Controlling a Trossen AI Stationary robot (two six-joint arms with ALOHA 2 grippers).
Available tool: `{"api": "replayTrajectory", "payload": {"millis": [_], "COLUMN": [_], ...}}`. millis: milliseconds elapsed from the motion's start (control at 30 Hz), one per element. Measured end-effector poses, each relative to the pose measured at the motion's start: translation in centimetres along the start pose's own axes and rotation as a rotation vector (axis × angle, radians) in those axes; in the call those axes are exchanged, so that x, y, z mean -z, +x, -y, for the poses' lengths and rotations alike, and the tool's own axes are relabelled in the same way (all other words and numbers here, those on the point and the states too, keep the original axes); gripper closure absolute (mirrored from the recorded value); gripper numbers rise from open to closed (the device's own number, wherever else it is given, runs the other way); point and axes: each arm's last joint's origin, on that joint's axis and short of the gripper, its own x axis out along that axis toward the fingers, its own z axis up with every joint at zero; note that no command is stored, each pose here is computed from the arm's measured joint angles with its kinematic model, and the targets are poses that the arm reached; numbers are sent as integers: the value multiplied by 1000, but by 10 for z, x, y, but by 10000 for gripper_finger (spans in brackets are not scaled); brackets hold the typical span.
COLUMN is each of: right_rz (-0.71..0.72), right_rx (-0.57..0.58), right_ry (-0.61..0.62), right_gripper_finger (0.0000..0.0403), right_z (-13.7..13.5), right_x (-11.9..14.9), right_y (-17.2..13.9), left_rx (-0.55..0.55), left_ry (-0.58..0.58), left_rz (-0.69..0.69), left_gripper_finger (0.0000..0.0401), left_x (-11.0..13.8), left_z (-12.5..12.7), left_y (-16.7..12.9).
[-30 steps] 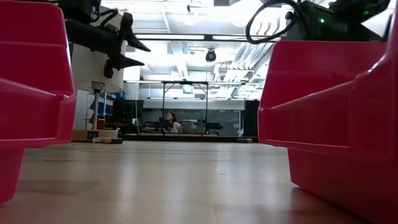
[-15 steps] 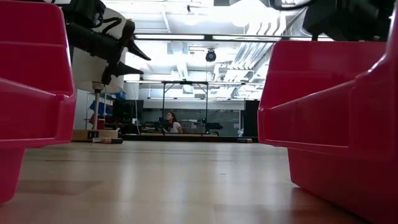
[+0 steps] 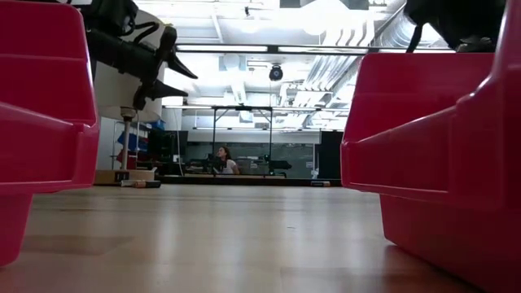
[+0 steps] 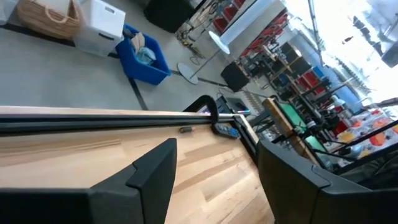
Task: Sort batteries
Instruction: Put the black-brown battery into the right red bin
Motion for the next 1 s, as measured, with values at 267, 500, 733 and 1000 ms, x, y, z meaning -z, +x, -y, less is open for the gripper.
{"api": "replayTrajectory", "payload": {"millis": [267,500,733,1000], "right_rz": [178,669,874,739], "right_rx": [71,413,694,818], "right_ry": [124,226,499,993], "right_gripper_finger": [402,399,322,260], "right_z": [56,101,158,196], "right_x": [-39,-91,-155,-200], "right_y": [-65,-190,-265,-273], "left_rx": [8,17,87,222], "left_ry": [33,113,133,59], "left_rz": [9,-42,-160,-269], "left_gripper_finger": [194,194,194,194], "left_x": [-1,2,8,11], "left_z": [1,-1,-1,4], "left_y": [0,0,-1,-2]}}
